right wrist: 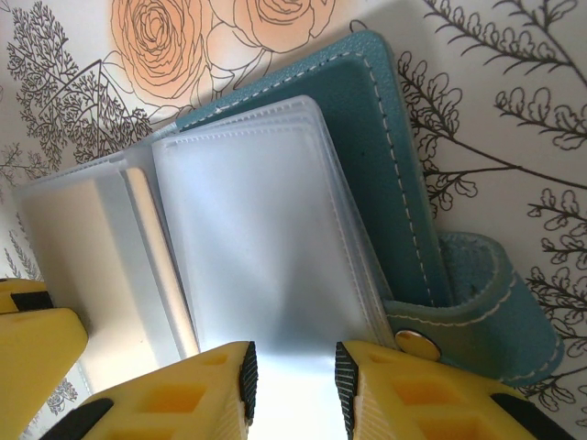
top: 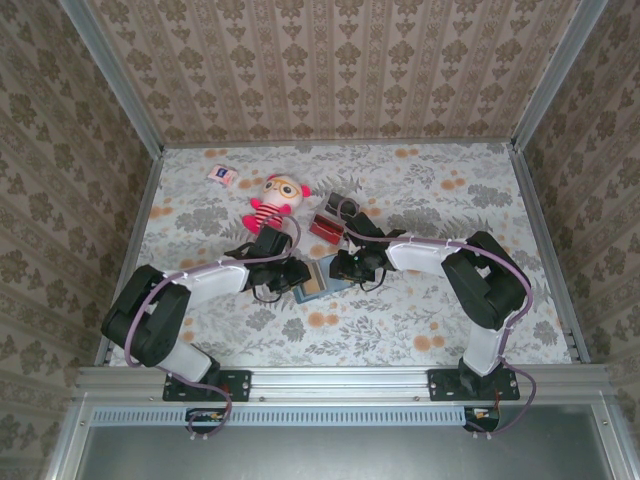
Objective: Take the credit cards out of the card holder
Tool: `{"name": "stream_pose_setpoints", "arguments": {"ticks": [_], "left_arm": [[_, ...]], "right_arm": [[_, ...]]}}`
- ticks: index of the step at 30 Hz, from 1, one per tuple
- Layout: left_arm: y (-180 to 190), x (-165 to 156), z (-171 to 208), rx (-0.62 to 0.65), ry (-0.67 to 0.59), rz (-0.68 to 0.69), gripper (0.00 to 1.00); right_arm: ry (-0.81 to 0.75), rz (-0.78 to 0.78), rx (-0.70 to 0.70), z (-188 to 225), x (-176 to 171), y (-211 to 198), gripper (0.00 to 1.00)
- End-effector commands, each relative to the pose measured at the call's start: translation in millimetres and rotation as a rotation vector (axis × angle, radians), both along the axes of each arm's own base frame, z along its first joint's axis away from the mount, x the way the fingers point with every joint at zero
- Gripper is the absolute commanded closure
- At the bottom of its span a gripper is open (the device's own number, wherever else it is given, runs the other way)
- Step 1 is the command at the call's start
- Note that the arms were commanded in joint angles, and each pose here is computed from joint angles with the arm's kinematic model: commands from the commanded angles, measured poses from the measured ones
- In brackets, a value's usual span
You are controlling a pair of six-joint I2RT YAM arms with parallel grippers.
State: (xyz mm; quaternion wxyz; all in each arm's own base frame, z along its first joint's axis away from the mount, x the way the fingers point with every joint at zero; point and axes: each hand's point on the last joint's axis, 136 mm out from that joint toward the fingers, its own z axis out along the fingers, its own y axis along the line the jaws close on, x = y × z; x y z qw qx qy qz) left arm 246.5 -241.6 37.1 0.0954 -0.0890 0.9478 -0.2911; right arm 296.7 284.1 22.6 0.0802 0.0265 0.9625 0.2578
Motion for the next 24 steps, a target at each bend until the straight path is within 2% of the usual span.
{"name": "stream_pose_setpoints", "arguments": {"ticks": [1,8,15,24], "left_arm": [[-9,2,10,-0.051,-0.036,-0.034,0.71],[-23,3,20,-0.137,-0.060,-0.067,0.71],[-38,5,34,-0.204,-0.089,-0.107,0.66],[-64,14,42,-0.244,-0.095,-0.137,0.57]], "right_arm": [[0.135,-0.010,-0.134,-39,-30,-24,0.65],[0.125,-0.010,-0.124,-35,-29,-23,0.65],[0.054,-0.004,-0.054,-3,-21,-15,0.63],[-0.097,-0.167,-0.087,40,-7,-61,0.53]]}}
